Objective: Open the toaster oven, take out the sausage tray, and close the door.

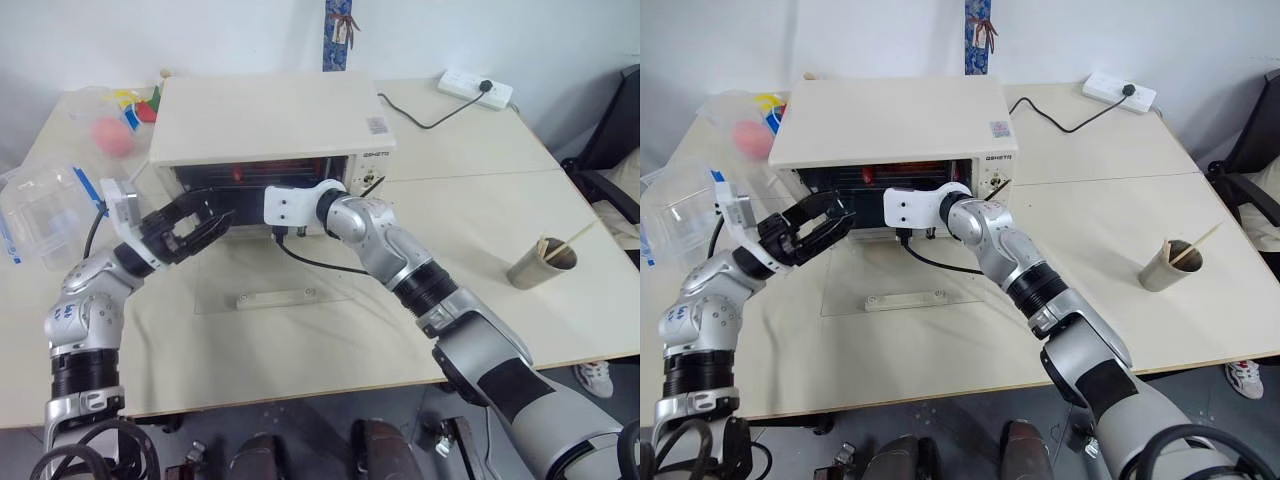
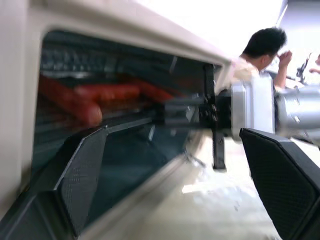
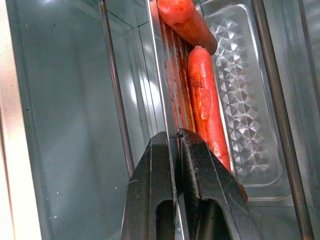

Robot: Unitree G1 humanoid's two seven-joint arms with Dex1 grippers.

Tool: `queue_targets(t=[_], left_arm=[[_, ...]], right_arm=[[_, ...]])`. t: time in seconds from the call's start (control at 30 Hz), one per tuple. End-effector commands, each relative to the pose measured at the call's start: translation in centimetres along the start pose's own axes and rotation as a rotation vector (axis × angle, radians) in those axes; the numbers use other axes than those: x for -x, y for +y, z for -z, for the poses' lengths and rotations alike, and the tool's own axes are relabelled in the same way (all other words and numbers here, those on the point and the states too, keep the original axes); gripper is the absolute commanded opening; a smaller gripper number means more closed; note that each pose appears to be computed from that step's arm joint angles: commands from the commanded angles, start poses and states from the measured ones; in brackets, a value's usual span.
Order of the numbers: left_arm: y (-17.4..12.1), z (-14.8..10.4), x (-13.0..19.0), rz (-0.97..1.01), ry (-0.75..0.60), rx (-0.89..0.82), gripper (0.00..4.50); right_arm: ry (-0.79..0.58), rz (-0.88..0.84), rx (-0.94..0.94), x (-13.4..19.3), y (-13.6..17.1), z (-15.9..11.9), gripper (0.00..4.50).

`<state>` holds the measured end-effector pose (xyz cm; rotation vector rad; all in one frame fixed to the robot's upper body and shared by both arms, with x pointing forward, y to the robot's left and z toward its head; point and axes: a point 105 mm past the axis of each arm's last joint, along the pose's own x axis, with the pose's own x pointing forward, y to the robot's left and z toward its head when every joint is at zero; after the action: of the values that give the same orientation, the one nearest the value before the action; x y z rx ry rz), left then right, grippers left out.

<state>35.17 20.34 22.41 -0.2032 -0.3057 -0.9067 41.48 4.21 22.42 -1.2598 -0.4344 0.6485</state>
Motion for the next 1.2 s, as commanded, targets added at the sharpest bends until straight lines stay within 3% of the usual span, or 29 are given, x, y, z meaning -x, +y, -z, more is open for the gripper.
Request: queue_targets(t=[0.03,0.2,1.2], left_arm=[[1.1,-2.9,-1.0,-0.038,-0.106,-0.055,4.5],[2.2,-4.1,-2.1,-0.073,-0.178,-0.05,4.5],[2.7,-2.5,-2.8,-0.076,-0.145,-0.027,4.5]], right_arm=[[-0.089,0.006,-0.017,0.1,-0.2,-2.2,0.01],[-0.103,-0.01,-0.004,0.3,0.3,-2.4,0.01],[-0.133,-0.049,0.102,1.2,2.5,-3.7,0.01]])
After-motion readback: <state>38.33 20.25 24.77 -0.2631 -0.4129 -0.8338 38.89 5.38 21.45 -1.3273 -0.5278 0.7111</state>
